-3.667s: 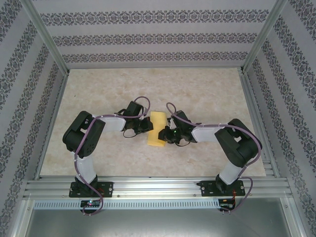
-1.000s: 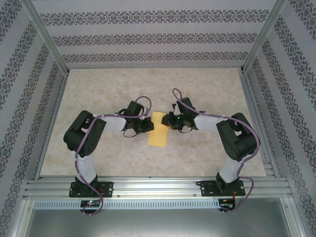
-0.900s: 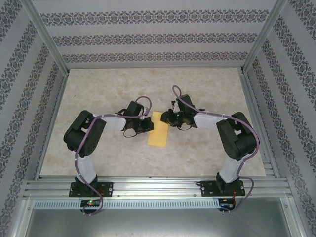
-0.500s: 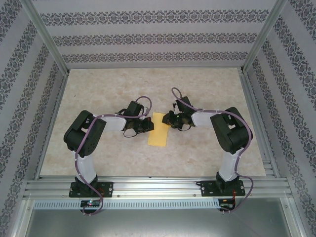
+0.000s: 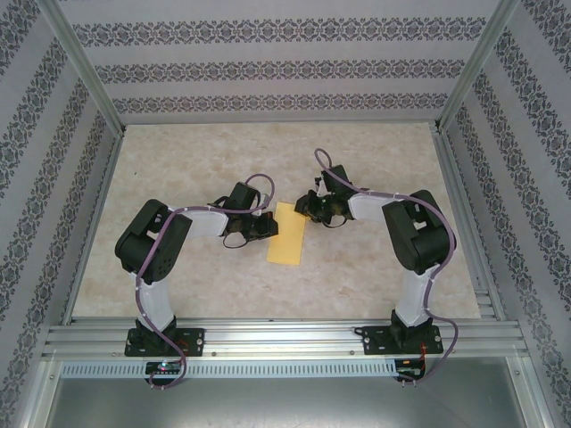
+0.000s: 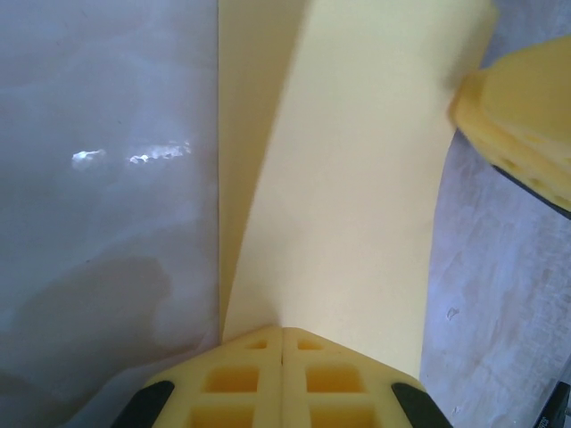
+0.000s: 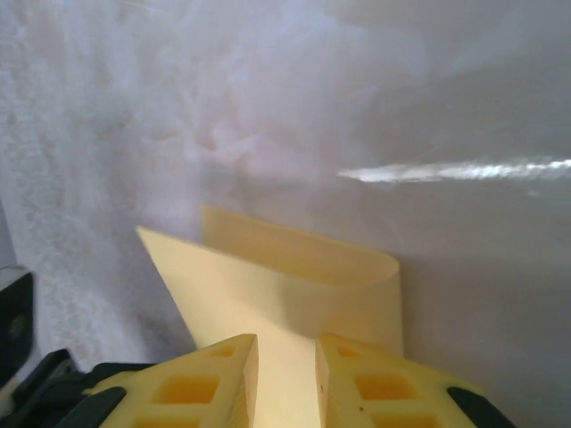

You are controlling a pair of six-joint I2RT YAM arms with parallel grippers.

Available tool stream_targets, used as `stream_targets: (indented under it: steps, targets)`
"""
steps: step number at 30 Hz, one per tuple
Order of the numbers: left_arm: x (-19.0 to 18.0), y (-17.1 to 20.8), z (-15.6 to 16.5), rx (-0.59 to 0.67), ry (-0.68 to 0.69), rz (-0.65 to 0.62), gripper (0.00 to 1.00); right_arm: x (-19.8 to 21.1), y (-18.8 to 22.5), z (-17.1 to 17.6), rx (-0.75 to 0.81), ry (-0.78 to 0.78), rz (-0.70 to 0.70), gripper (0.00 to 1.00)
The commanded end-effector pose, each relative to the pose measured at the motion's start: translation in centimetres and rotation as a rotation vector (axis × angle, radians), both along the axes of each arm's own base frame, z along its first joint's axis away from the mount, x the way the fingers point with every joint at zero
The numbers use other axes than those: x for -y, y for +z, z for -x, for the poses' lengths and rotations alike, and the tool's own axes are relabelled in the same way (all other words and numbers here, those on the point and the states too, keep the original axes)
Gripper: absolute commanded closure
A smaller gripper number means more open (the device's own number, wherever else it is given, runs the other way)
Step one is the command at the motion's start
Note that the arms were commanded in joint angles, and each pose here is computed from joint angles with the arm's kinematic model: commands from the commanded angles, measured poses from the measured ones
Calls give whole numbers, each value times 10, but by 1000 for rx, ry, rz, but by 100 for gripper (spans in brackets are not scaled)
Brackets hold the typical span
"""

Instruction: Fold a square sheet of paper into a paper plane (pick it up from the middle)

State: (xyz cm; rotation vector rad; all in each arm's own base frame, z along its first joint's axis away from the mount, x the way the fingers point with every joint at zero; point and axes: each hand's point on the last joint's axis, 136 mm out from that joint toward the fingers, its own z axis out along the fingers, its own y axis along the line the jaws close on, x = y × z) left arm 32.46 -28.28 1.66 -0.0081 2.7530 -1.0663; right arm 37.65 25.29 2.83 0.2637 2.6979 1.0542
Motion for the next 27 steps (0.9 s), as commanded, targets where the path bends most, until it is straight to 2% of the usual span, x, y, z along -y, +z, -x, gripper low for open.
stream_targets:
  steps: [1,4,9,12,17,24,27]
  targets:
    - [-30,-59,46,-183,-14,-193,100,8,-24,3,-51,-9,57,75]
    - [-29,-59,46,-183,-15,-194,100,12,-21,2,-50,-19,87,75]
    - [-31,-59,47,-184,-19,-200,100,2,18,-10,21,-2,27,75]
    - [-31,-59,47,-185,-19,-200,100,-2,27,-17,37,7,10,74]
    - [-29,-58,46,-181,-19,-195,100,-4,10,-20,1,5,6,75]
    - [-28,-56,45,-180,-20,-190,100,10,-32,-14,-74,-37,82,75]
    - [-29,-56,45,-178,-24,-194,100,6,-24,-13,-65,-35,46,75]
